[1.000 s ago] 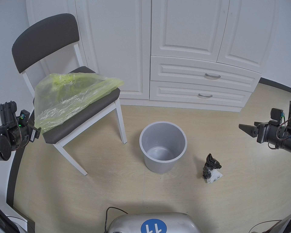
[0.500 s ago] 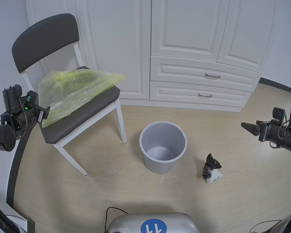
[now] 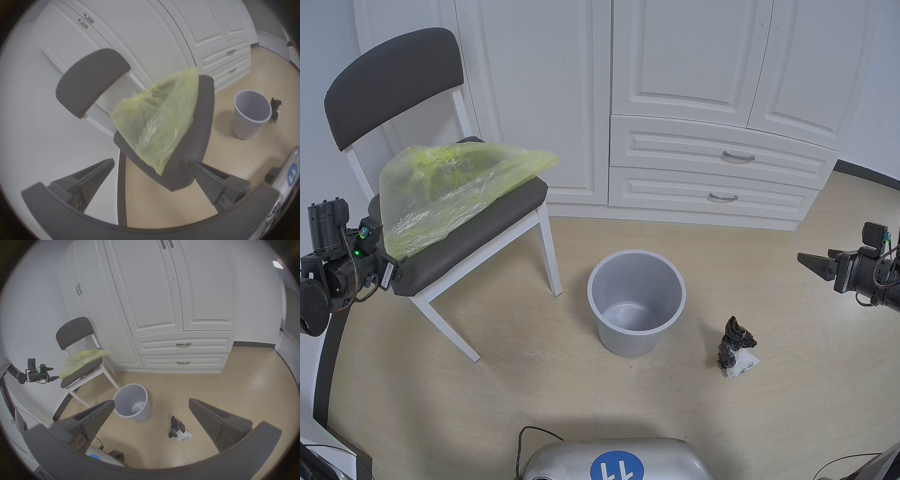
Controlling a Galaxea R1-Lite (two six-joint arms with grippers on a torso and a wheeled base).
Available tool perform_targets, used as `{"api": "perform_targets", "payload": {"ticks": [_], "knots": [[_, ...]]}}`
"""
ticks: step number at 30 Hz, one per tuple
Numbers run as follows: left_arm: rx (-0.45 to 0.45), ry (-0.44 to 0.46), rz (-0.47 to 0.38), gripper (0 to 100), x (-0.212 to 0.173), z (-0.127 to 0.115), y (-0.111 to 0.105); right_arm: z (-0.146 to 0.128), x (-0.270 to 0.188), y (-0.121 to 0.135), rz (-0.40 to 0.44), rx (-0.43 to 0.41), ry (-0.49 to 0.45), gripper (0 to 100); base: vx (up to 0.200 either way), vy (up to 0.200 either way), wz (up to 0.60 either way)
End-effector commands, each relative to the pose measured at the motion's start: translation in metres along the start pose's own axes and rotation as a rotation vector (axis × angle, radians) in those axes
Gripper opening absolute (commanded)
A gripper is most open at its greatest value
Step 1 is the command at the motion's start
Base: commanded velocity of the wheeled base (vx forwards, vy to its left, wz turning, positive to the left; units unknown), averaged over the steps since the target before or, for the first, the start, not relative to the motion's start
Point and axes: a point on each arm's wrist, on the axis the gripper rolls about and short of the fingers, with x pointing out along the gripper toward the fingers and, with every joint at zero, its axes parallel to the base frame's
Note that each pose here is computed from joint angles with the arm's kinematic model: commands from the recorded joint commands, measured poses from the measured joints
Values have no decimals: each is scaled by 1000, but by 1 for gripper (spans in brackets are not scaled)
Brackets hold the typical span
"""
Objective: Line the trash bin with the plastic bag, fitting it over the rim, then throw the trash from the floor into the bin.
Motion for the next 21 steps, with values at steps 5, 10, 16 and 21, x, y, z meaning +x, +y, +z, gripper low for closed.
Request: {"api": "perform_targets", "payload": {"ticks": [5, 10, 16, 21], "knots": [[0, 72, 5, 100, -8, -8, 9, -1, 0, -1, 7, 1, 4, 100, 0, 0, 0], [-13, 115, 35, 100, 8, -17, 19, -2, 2, -3, -2, 4, 10, 100, 0, 0, 0], [-13, 136, 37, 100, 14, -22, 21, -1, 2, -4, -5, 5, 8, 100, 0, 0, 0], [-10, 128, 28, 100, 13, -20, 18, -2, 2, -5, -6, 6, 10, 100, 0, 0, 0]]}}
